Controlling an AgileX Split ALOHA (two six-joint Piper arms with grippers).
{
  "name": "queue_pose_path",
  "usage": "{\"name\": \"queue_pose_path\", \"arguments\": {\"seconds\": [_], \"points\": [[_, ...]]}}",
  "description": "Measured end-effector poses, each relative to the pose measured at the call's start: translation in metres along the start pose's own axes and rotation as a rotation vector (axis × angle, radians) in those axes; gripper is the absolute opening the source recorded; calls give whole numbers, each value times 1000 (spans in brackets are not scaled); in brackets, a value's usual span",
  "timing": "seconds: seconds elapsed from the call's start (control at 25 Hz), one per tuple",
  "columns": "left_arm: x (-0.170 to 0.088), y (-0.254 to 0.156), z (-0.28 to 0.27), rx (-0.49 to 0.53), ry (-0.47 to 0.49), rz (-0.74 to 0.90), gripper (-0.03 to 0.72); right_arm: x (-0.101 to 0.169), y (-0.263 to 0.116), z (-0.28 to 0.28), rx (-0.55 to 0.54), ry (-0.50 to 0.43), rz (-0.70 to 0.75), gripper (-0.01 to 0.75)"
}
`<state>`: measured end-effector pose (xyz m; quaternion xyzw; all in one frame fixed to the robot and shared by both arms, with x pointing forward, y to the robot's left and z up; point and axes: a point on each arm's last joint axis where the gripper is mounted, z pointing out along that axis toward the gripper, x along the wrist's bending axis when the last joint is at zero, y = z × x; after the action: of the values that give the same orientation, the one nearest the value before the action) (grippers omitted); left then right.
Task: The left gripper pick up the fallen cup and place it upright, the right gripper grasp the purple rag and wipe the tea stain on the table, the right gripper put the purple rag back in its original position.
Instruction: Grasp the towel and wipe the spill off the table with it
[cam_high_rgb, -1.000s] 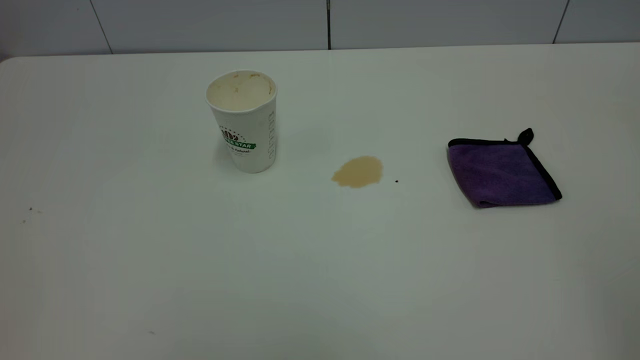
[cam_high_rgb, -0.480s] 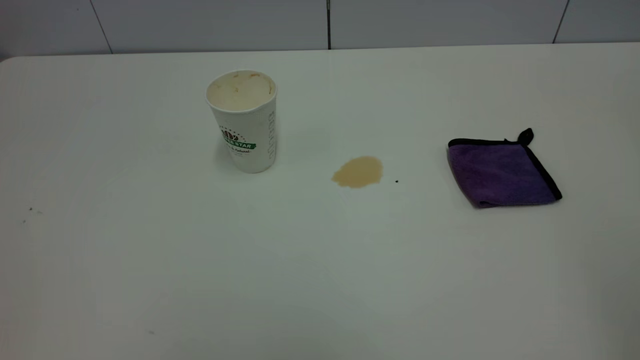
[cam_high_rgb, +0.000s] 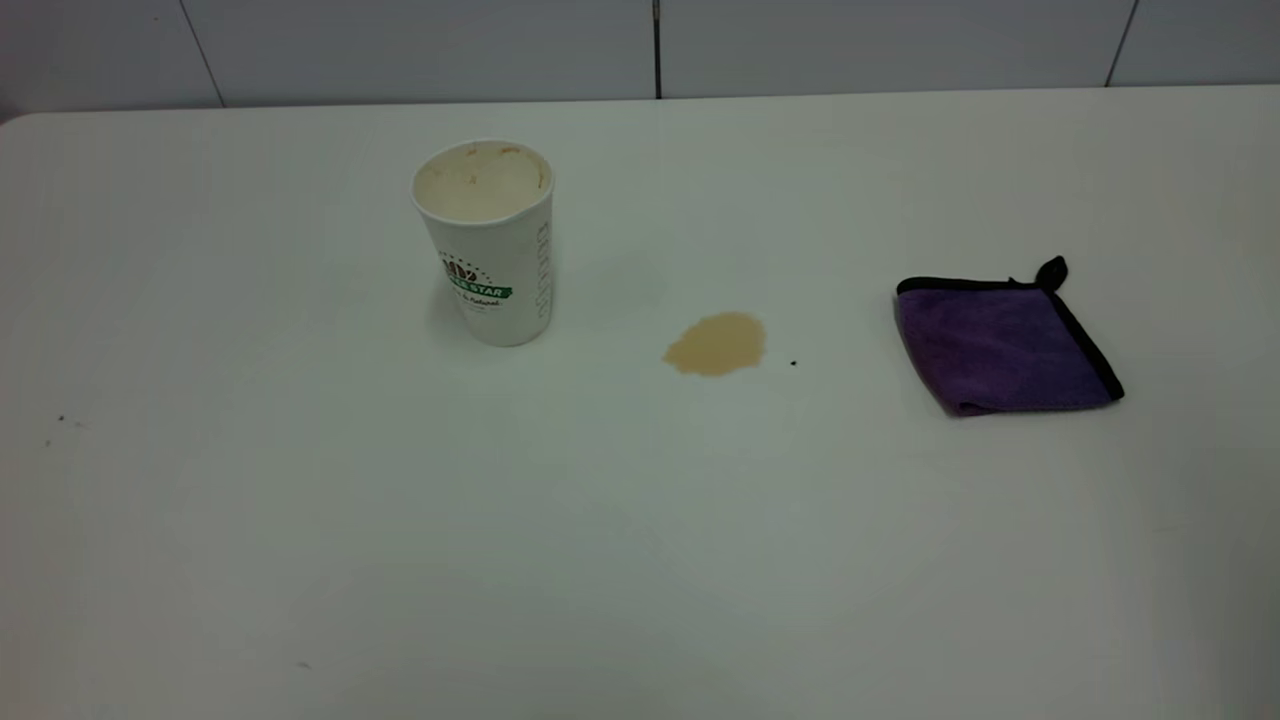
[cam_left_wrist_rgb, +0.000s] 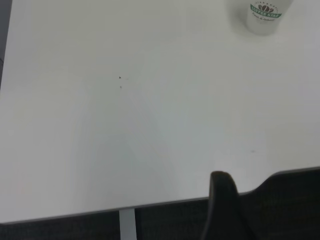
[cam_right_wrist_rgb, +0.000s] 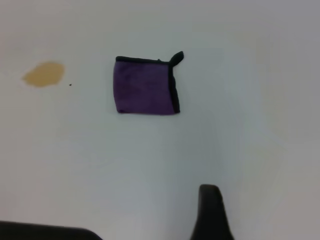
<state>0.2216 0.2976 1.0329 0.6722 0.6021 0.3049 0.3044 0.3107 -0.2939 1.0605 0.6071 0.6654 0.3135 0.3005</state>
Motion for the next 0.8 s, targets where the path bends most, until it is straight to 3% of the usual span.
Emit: {"name": "queue_pose_path", "arguments": {"seconds": [0.4, 0.6, 0.8], "points": [[0, 0, 0, 0, 0, 0, 497, -6, 47, 121, 181, 123, -83, 600], [0, 0, 0, 0, 0, 0, 497, -11, 47, 188, 314, 154, -70, 589], [0, 0, 0, 0, 0, 0, 497, 5, 42, 248, 401, 216, -182, 589]]}}
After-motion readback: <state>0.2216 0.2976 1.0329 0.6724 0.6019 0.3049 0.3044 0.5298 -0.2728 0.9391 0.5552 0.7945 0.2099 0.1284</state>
